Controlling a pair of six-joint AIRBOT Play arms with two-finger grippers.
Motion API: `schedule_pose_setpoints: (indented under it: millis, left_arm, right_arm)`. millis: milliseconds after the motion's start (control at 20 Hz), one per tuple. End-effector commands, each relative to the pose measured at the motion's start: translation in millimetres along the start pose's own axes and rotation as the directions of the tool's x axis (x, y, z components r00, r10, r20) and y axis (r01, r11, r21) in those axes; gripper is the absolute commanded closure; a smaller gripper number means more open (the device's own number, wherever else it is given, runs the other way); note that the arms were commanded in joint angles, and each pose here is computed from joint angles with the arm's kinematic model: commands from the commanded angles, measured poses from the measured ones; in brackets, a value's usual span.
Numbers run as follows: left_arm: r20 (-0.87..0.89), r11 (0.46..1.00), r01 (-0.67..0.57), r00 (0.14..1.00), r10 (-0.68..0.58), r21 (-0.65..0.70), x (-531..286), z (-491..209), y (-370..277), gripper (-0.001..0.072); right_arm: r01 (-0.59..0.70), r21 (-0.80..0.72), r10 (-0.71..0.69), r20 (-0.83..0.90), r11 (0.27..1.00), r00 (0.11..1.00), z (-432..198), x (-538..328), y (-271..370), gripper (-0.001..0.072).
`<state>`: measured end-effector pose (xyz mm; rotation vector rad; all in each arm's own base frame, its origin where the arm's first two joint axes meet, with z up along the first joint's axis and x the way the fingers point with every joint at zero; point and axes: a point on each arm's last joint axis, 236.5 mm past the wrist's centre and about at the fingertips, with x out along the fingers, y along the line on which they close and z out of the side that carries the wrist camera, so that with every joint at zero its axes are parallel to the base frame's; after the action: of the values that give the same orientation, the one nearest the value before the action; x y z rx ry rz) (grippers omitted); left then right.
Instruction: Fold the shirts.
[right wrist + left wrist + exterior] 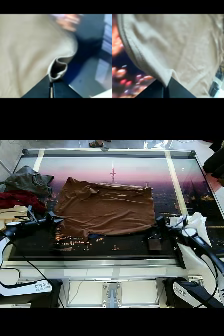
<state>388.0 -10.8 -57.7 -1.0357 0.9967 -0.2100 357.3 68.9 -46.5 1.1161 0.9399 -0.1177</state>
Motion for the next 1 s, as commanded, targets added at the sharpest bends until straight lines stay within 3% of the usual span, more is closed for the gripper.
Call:
schedule_pose_setpoints:
  millis: [0, 150, 300, 450, 550, 700, 850, 950]
  left_arm:
    - [0.041, 0.973, 0.090, 0.994, -0.101, 0.213, -35, 22, -63, 0.0694]
    - [0.196, 0.892, 0.099, 0.959, -0.204, 0.441, -120, 45, -153, 0.0694]
    - [0.399, 0.841, 0.033, 0.870, -0.290, 0.539, -228, 34, -235, 0.0696]
    - [0.556, 0.720, -0.170, 0.758, -0.341, 0.672, -316, -10, -304, 0.0696]
    - [0.697, 0.636, -0.400, 0.642, -0.319, 0.660, -368, -26, -338, 0.0698]
    - [0.797, 0.587, -0.563, 0.539, -0.272, 0.581, -411, -29, -367, 0.0697]
    - [0.729, 0.566, -0.501, 0.615, -0.300, 0.655, -404, -23, -378, 0.0697]
    - [0.675, 0.602, -0.416, 0.675, -0.298, 0.682, -389, 1, -367, 0.0697]
  right_arm:
    - [-0.120, -0.486, 0.114, -0.042, 0.866, 0.993, 12, -40, 89, 0.0704]
    - [-0.105, -0.751, 0.114, -0.039, 0.652, 0.993, 10, -124, 152, 0.0704]
    - [-0.104, -0.841, 0.256, 0.042, 0.531, 0.966, -3, -229, 215, 0.0704]
    - [-0.081, -0.905, 0.466, 0.137, 0.419, 0.874, -24, -334, 266, 0.0705]
    - [-0.034, -0.932, 0.560, 0.187, 0.361, 0.807, -34, -390, 287, 0.0705]
    - [0.088, -0.942, 0.633, 0.285, 0.324, 0.719, -30, -451, 307, 0.0706]
    - [0.148, -0.931, 0.624, 0.336, 0.334, 0.706, -13, -457, 315, 0.0705]
    - [0.126, -0.926, 0.528, 0.310, 0.355, 0.790, 6, -412, 311, 0.0705]
